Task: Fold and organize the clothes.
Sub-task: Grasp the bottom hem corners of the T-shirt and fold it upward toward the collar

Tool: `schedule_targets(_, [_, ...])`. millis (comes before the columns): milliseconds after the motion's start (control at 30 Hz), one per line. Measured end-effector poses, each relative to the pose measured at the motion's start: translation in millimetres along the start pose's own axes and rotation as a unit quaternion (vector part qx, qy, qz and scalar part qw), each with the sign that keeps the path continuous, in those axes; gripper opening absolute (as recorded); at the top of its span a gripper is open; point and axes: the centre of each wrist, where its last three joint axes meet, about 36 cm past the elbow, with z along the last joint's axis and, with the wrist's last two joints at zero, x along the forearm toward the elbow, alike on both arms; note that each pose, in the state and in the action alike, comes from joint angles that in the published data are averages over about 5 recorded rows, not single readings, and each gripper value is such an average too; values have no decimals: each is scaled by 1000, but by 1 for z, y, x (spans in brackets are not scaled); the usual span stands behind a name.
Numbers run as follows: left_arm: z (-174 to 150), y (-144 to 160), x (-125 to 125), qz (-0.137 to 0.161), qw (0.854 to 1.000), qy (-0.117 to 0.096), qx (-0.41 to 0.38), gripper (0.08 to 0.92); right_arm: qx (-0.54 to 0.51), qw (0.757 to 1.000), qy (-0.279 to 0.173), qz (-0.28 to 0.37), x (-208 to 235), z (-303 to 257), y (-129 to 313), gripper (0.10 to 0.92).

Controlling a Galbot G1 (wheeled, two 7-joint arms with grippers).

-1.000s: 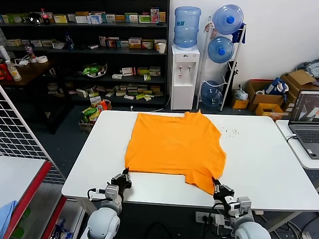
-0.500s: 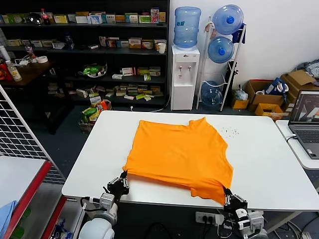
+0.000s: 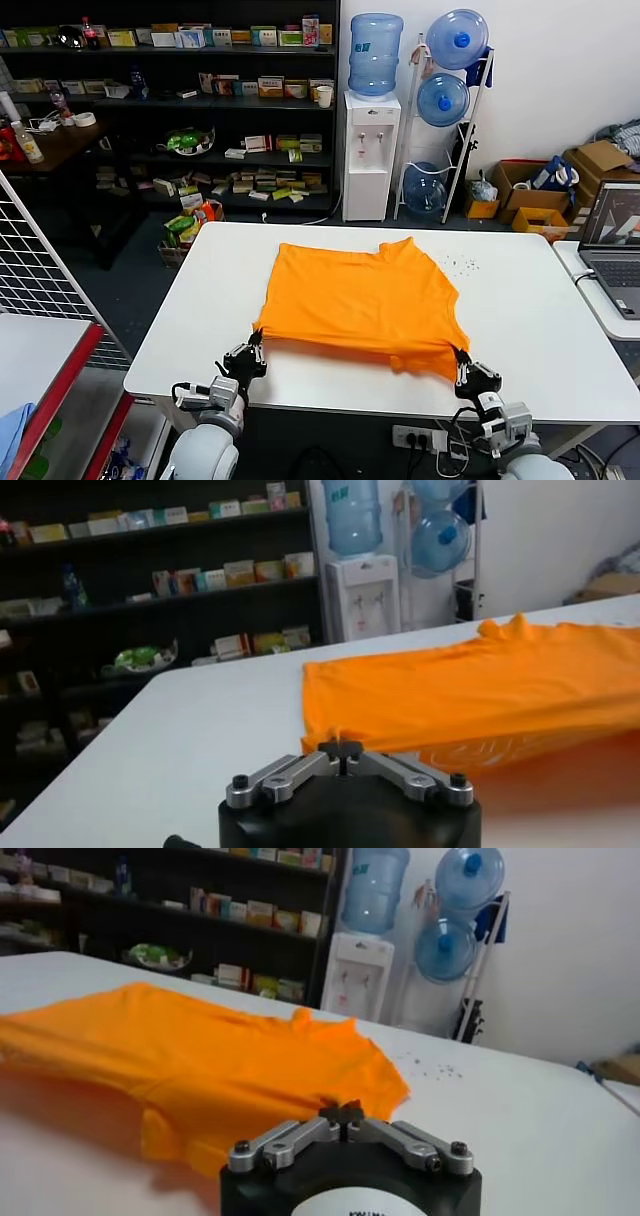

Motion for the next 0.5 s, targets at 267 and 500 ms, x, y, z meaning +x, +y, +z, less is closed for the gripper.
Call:
schedule_targets(267, [4,-3,-29,7,1000,5,-16,89,3,1000,-10,3,-53,0,-14,125])
schedule_targets(500, [0,0,-54,11,999,6,-34,89,0,1000,-8,4,-91,-1,-18,125])
